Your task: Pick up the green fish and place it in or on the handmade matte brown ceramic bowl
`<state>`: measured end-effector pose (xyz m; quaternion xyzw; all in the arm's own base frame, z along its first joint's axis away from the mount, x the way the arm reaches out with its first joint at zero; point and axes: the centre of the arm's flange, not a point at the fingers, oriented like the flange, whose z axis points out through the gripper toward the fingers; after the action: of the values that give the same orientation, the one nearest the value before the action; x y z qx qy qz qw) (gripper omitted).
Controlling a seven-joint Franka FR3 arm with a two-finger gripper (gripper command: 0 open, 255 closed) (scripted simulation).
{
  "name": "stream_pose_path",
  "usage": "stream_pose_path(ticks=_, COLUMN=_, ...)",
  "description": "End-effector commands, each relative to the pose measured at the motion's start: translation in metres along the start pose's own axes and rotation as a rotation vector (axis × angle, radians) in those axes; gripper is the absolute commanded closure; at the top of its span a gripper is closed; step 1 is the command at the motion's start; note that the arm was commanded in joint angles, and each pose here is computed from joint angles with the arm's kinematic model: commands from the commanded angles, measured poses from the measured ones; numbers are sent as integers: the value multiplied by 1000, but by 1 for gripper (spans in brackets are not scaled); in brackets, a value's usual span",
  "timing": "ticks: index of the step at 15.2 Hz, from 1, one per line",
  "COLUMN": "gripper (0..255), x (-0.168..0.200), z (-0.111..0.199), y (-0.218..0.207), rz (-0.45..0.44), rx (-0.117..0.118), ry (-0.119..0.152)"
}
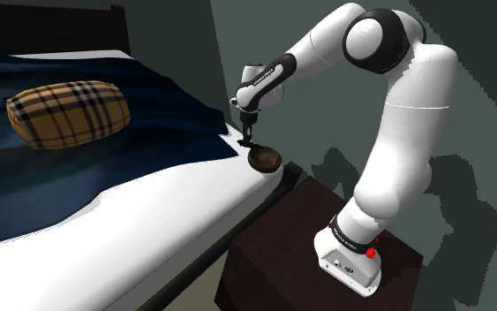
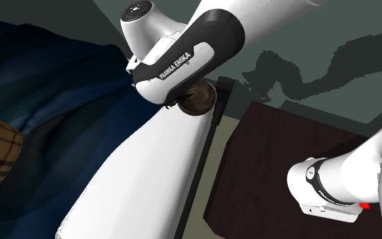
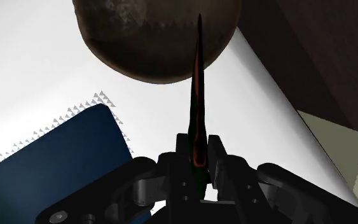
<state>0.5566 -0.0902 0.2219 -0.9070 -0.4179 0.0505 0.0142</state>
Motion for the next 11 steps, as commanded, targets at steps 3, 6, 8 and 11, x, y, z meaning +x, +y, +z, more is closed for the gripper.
stream_pose_path(ticks=3, gripper=255, x=-53, z=4, y=15, rz=-1, rx=0, ry=0)
stream_pose_path(ticks=6, gripper=255, x=-90, z=6, y=27, rz=-1, rx=0, ry=0)
stream_pose_path(ticks=8, gripper=255, x=-104, z=12, y=32, rz=-1, rx=0, ry=0)
stream_pose_path(ticks=11, gripper=255, x=-103, z=28, y=33, rz=-1, rx=0, ry=0)
